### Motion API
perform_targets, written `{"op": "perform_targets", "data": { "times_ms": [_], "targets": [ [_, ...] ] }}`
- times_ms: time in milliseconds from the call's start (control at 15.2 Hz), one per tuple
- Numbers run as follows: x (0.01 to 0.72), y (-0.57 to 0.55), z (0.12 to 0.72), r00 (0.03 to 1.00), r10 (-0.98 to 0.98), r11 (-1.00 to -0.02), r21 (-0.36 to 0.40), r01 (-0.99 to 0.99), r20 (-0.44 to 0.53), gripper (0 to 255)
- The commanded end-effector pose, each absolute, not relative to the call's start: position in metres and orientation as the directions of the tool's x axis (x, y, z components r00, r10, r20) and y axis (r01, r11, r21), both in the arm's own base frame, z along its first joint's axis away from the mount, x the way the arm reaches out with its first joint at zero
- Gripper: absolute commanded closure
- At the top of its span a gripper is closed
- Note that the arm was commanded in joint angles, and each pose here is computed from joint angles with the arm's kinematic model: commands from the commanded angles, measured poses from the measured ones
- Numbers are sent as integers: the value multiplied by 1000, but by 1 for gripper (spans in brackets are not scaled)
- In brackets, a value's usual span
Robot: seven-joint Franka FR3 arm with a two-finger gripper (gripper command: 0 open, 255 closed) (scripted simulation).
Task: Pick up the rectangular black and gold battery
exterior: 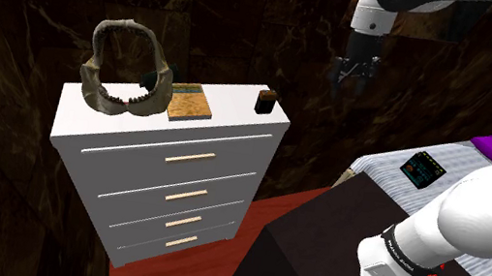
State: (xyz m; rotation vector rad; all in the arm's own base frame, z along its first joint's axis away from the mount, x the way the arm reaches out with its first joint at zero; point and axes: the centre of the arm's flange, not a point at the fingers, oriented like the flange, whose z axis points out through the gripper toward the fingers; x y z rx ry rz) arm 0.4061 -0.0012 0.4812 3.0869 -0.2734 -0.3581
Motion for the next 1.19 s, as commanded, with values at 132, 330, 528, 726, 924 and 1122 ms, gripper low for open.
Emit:
{"op": "perform_targets", "data": {
  "times_ms": [132, 330, 528, 726, 924, 1122],
  "targets": [
    [451, 2, 453, 956, -183, -983, 35, -180, -229, 0],
    [485, 4, 433, 954, -188, -982, 29, -186, -232, 0],
    [519, 6, 412, 953, -192, -981, 24, -192, -235, 0],
    [553, 7, 392, 951, -197, -980, 19, -198, -239, 0],
    [587, 9, 371, 949, -202, -979, 14, -205, -242, 0],
    [621, 11, 351, 947, -207, -977, 9, -211, -246, 0]
  ]
}}
